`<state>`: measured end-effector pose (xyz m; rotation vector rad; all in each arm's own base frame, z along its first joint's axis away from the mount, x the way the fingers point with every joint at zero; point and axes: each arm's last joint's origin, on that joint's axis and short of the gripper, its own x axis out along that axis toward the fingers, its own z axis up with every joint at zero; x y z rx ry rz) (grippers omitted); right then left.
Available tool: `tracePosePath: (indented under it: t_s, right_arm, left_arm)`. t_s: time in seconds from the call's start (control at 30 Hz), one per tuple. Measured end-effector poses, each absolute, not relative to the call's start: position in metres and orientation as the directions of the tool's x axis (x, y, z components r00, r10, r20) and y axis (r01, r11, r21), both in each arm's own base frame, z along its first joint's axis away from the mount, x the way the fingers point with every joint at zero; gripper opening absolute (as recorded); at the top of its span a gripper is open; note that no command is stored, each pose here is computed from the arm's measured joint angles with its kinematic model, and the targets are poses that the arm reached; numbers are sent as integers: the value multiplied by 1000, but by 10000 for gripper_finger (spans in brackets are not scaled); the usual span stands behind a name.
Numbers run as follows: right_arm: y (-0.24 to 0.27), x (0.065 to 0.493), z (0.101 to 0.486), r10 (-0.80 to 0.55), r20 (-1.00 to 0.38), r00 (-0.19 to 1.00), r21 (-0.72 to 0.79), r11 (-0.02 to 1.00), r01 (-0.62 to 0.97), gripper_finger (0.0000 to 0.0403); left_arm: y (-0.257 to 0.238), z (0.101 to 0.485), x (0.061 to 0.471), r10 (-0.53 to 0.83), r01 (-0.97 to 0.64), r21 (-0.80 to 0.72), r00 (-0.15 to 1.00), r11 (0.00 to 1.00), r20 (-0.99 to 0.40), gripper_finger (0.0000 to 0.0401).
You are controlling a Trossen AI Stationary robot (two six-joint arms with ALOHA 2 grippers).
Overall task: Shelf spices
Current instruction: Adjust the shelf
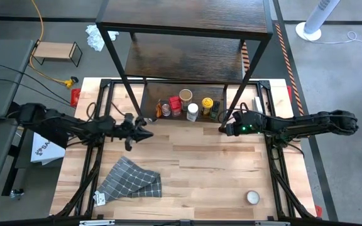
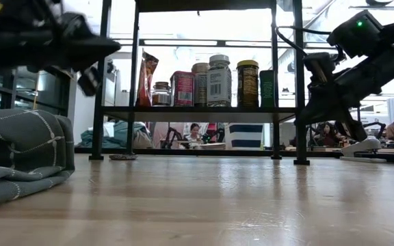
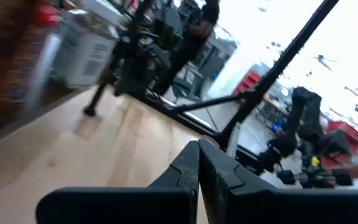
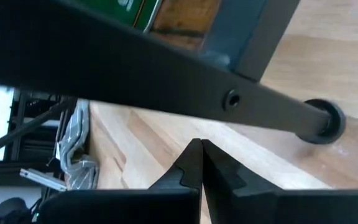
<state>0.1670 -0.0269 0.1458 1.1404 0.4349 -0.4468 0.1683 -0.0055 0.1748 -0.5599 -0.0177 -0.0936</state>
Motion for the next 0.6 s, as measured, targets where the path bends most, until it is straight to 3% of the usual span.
tracePosePath:
  t_s: [0.27, 0.6]
  right_arm:
    - [-28, 167, 146, -155, -545, 824, 750, 348, 562, 0]
    - [-28, 167, 146, -156, -546, 823, 734, 385, 559, 0]
  left_arm:
    - [-4, 155, 153, -50, 28, -450, 998, 892, -37, 0]
    - [-5, 119, 144, -89, -20, -256, 908, 967, -408, 0]
